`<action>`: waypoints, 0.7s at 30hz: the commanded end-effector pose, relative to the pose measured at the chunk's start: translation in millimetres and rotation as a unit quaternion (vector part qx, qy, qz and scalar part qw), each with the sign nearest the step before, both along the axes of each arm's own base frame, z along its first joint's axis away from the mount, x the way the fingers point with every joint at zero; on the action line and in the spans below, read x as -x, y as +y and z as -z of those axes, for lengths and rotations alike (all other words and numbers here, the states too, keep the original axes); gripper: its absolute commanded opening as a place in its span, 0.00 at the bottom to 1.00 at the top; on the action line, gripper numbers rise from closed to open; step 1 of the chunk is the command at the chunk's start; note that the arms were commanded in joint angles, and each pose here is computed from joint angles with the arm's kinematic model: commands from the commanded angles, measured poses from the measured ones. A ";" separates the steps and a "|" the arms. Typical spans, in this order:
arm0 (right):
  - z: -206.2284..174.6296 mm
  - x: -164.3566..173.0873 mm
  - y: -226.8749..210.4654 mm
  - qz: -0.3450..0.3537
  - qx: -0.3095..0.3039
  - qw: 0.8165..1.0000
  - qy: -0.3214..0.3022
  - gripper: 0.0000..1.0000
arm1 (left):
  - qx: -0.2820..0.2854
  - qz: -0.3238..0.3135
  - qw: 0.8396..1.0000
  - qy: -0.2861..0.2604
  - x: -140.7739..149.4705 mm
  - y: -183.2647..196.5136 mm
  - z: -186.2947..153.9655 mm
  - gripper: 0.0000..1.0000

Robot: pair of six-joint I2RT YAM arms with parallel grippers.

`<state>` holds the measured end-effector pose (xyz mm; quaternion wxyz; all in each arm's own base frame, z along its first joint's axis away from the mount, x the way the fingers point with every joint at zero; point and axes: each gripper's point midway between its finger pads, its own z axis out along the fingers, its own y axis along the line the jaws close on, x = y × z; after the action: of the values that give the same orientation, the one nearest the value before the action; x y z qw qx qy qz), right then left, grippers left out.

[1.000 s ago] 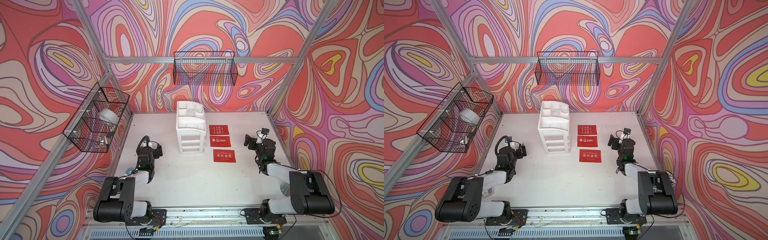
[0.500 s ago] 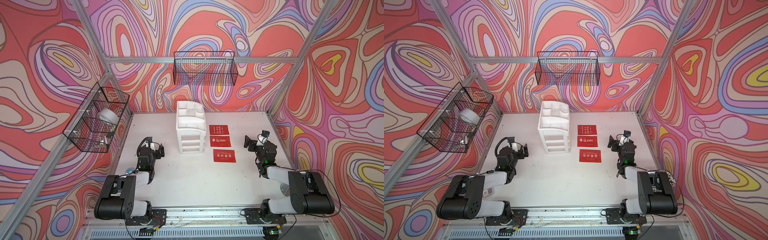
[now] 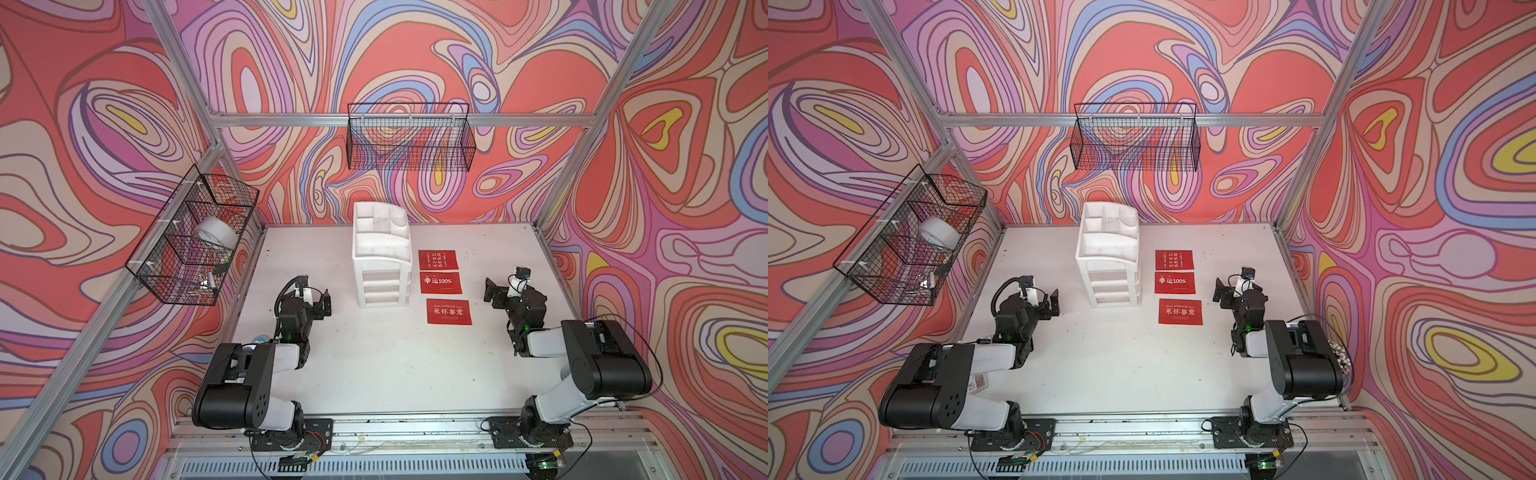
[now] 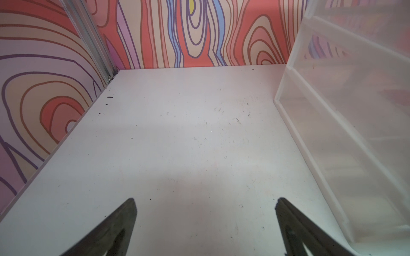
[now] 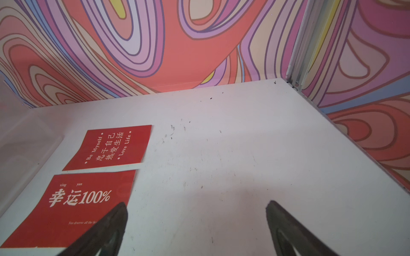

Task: Take the postcards out of the drawer
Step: Reset both arms

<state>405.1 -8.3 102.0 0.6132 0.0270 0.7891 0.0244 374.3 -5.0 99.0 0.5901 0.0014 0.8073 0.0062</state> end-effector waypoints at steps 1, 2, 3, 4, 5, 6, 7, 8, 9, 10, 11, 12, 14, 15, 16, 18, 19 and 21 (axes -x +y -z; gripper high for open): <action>-2.6 -7.4 5.2 -0.022 0.010 1.000 -0.019 0.98 | -0.005 0.015 0.999 -0.029 1.2 -3.0 -5.9 1.00; 0.6 -8.9 8.8 -0.034 0.012 0.999 -0.017 0.98 | -0.006 0.027 0.999 -0.029 1.6 -7.0 -4.6 1.00; 0.9 -9.9 12.8 -0.046 0.012 0.999 -0.022 0.98 | -0.007 0.043 0.999 -0.027 0.9 -12.0 -3.1 1.00; 1.9 -9.1 13.2 -0.048 0.015 0.999 -0.014 0.98 | -0.009 0.064 0.998 -0.024 0.6 -19.0 -0.4 1.00; 3.1 -8.8 7.9 -0.032 0.012 0.999 -0.014 0.98 | -0.014 0.080 0.996 -0.025 0.3 -23.6 0.8 1.00; 1.3 -9.2 0.8 -0.008 0.007 1.000 -0.021 0.98 | -0.011 0.072 0.997 -0.027 0.8 -21.4 1.2 1.00; 2.6 -8.8 -9.1 0.022 0.004 1.000 -0.013 0.98 | -0.011 0.066 0.997 -0.030 0.6 -19.5 0.7 1.00; 4.4 -9.7 -16.7 0.044 0.003 0.999 -0.008 0.98 | -0.011 0.066 0.997 -0.029 0.0 -19.2 0.6 1.00; 2.6 -12.0 -16.4 0.043 0.005 0.999 -0.012 0.98 | -0.011 0.064 0.998 -0.021 -1.2 -18.7 2.7 1.00; 4.5 -12.8 -14.8 0.038 0.005 0.999 -0.004 0.98 | -0.011 0.054 0.998 -0.012 -5.0 -15.5 3.8 1.00; 5.5 -14.5 -14.8 0.038 0.005 0.999 -0.001 0.98 | -0.009 0.034 0.999 0.001 -10.2 -9.3 6.3 1.00; 5.3 -16.6 -14.1 0.036 0.005 0.999 0.000 0.98 | -0.009 0.013 1.000 0.015 -15.3 -2.5 8.1 1.00; 7.4 -20.6 -13.2 0.031 0.006 0.999 0.011 0.98 | -0.006 -0.043 0.998 0.035 -19.8 16.0 10.3 1.00; 8.5 -21.0 -12.1 0.029 0.008 0.999 0.015 0.98 | -0.006 -0.050 0.998 0.029 -18.8 18.0 9.7 1.00; 9.2 -20.8 -11.7 0.028 0.008 0.999 0.016 0.98 | -0.007 -0.054 0.998 0.023 -19.6 19.6 9.1 1.00; 8.3 -20.9 -12.3 0.030 0.008 0.999 0.014 0.98 | -0.006 -0.054 0.998 0.031 -18.8 19.3 10.2 1.00; 8.1 -20.8 -12.2 0.030 0.008 0.999 0.014 0.99 | -0.007 -0.054 0.998 0.029 -19.0 19.2 9.8 1.00; 8.1 -20.4 -11.6 0.029 0.009 0.999 0.014 0.98 | -0.005 -0.054 0.998 0.026 -18.4 19.3 9.5 1.00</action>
<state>425.2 -17.2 99.1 0.6111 0.0397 0.7905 0.0042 395.2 4.9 96.2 0.5774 -0.0204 0.8157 0.0287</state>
